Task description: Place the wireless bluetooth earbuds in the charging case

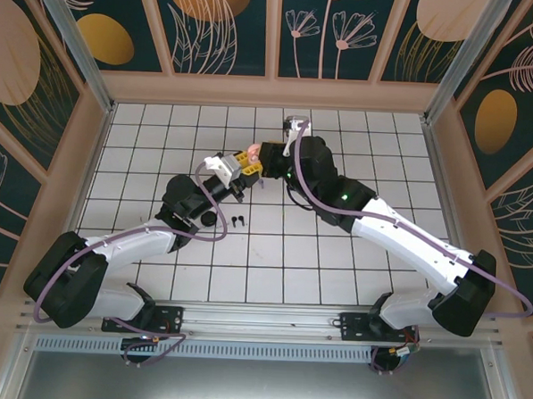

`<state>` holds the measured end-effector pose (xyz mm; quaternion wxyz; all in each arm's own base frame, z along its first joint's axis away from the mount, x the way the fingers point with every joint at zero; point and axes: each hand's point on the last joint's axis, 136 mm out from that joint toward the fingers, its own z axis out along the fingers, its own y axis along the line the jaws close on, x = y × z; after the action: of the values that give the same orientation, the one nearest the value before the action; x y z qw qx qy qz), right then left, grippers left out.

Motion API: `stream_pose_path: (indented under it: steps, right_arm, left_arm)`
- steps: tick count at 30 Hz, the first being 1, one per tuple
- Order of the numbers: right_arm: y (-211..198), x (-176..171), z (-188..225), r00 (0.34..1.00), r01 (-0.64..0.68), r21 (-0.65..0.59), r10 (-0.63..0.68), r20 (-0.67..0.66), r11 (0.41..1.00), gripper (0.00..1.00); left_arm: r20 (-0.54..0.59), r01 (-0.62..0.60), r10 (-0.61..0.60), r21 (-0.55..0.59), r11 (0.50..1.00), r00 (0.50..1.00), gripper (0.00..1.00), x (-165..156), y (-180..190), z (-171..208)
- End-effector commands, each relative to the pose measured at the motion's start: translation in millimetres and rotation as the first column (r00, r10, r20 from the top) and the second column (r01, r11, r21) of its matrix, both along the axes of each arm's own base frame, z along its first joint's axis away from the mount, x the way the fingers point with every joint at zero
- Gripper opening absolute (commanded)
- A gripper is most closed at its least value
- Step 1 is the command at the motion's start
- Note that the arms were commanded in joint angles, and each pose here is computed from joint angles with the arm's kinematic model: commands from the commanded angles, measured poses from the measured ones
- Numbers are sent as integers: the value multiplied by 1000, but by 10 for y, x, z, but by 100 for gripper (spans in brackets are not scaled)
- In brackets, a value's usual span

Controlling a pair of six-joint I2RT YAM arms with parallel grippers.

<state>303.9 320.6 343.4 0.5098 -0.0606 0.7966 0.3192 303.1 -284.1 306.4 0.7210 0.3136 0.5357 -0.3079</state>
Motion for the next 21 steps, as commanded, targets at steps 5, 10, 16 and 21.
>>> stream_pose_path:
  steps: [5, 10, 16, 21]
  right_arm:
    - [-43, -33, -111, 1000, 9, -49, -9, 4, 999, 13]
    - [-51, -30, -85, 1000, 15, -35, -15, 9, 999, 13]
    - [-81, -55, -28, 1000, 19, -7, -19, 9, 1000, 13]
    - [-112, -76, 10, 1000, 25, 27, -25, 2, 999, 13]
  left_arm:
    - [114, 23, -15, -69, 997, 993, 0, -125, 35, 398]
    - [108, 26, -18, -68, 997, 994, 0, -124, 30, 398]
    - [91, 26, -20, -67, 997, 996, 0, -106, 19, 399]
    - [88, 29, -23, -68, 997, 996, 0, -106, 16, 398]
